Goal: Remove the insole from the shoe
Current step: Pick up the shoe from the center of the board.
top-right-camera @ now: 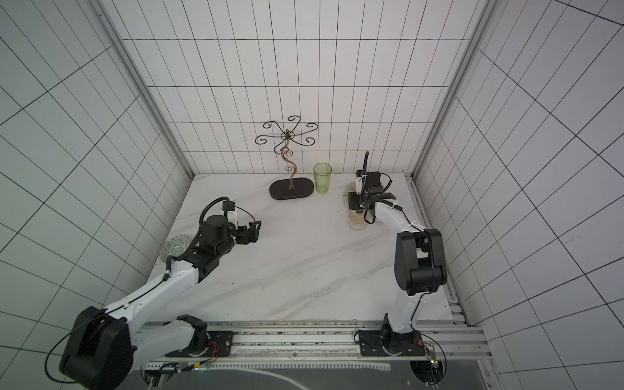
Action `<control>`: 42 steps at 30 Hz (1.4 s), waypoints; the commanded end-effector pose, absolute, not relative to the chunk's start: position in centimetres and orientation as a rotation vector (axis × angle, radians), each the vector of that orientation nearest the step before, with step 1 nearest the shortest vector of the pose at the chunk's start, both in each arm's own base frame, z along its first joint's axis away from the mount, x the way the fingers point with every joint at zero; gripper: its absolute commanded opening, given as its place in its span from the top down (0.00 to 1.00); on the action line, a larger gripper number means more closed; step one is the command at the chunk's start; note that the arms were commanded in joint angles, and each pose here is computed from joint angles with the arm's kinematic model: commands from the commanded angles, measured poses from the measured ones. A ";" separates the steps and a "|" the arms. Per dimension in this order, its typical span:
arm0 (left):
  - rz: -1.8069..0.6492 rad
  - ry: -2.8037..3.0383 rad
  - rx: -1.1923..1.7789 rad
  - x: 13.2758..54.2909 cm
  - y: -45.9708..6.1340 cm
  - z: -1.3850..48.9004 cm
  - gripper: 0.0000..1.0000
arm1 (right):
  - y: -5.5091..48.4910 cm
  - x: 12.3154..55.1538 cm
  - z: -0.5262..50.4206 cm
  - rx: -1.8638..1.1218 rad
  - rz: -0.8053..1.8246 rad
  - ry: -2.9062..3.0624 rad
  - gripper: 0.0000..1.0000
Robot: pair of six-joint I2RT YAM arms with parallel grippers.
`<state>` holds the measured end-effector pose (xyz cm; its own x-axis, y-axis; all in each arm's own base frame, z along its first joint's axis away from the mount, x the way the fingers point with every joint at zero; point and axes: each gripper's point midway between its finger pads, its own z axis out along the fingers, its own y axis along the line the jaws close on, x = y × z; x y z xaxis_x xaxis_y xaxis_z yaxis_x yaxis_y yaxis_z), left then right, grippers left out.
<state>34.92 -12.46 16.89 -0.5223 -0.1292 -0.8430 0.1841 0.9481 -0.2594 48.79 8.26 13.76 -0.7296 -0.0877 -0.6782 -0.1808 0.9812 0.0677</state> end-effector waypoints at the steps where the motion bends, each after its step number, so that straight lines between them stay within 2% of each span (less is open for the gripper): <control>1: -0.427 2.118 0.039 34.1 -12.9 15.9 0.02 | 8.8 48.2 14.0 -0.242 0.148 2.461 0.45; 7: -0.447 2.137 0.036 33.5 -13.0 15.0 0.03 | 9.3 48.0 11.8 -0.283 0.123 2.513 0.46; 13: -0.463 2.139 0.038 33.7 -13.3 14.9 0.03 | 10.1 49.4 10.5 -0.334 0.104 2.537 0.54; 16: -0.461 2.135 0.036 33.8 -13.2 15.0 0.03 | 10.1 49.9 9.3 -0.362 0.090 2.573 0.65; 20: -0.457 2.127 0.018 33.9 -13.1 15.3 0.03 | 10.6 49.2 8.2 -0.417 0.076 2.605 0.89; 23: -0.468 2.114 0.019 33.9 -13.2 15.9 0.03 | 11.4 47.3 8.0 -0.470 0.079 2.609 1.00; 31: -0.417 2.108 -0.026 34.0 -12.1 16.6 0.02 | 14.9 40.1 9.0 -0.700 0.081 2.509 1.00; 36: -0.381 2.096 -0.104 33.8 -10.5 17.5 0.02 | 20.0 34.3 8.9 -1.049 0.160 2.366 1.00; 42: -0.389 2.101 -0.163 33.2 -9.1 18.3 0.02 | 25.7 29.9 10.2 -1.370 0.316 2.028 1.00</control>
